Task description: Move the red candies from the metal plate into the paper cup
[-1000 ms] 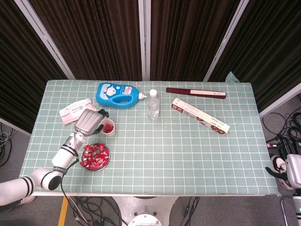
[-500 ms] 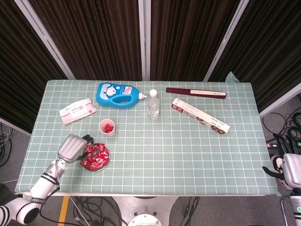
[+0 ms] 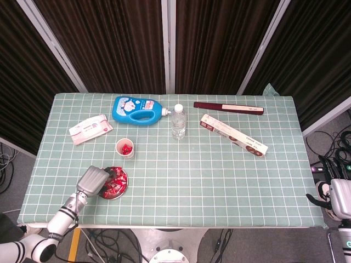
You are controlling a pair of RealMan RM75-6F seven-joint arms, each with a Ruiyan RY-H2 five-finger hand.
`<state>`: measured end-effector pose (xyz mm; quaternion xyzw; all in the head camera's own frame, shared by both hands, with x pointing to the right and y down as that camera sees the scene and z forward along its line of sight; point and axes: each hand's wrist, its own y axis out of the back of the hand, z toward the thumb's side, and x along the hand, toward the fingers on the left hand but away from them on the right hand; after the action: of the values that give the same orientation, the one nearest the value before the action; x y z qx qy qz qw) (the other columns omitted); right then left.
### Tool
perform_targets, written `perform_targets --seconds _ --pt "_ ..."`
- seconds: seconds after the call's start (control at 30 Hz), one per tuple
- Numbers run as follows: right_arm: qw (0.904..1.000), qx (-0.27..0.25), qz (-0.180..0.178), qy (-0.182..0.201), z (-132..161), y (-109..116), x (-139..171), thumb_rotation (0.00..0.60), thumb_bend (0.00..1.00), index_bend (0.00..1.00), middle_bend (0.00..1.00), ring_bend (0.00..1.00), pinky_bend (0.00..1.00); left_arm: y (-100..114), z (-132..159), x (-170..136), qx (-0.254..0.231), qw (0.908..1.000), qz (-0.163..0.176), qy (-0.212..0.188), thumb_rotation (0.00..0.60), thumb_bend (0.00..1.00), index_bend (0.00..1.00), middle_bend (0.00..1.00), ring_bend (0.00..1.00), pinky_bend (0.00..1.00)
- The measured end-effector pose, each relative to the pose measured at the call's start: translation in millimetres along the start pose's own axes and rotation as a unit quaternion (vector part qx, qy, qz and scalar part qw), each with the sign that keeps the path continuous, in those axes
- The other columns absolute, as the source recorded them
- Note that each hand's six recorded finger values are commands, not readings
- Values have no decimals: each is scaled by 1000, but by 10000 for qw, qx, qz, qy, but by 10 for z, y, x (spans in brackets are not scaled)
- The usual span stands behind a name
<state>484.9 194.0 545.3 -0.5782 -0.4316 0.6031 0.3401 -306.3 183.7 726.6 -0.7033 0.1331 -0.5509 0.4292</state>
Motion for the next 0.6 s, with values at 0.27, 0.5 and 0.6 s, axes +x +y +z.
perform_targets --seconds 0.27,0.5,0.6 --pt "10000 12 14 -7 2 -5 -8 600 33 0 117 0 309 -55 -54 31 119 9998 -54 142 600 303 480 526 880 1000" --pt "10000 0 11 -22 -2 0 -7 600 33 0 118 0 309 -119 -70 72 268 9994 -126 155 600 319 524 560 885 1000" --pt "10000 -4 10 -34 -9 0 -3 600 33 0 118 0 309 -148 -73 90 331 9992 -151 147 600 324 544 588 887 1000"
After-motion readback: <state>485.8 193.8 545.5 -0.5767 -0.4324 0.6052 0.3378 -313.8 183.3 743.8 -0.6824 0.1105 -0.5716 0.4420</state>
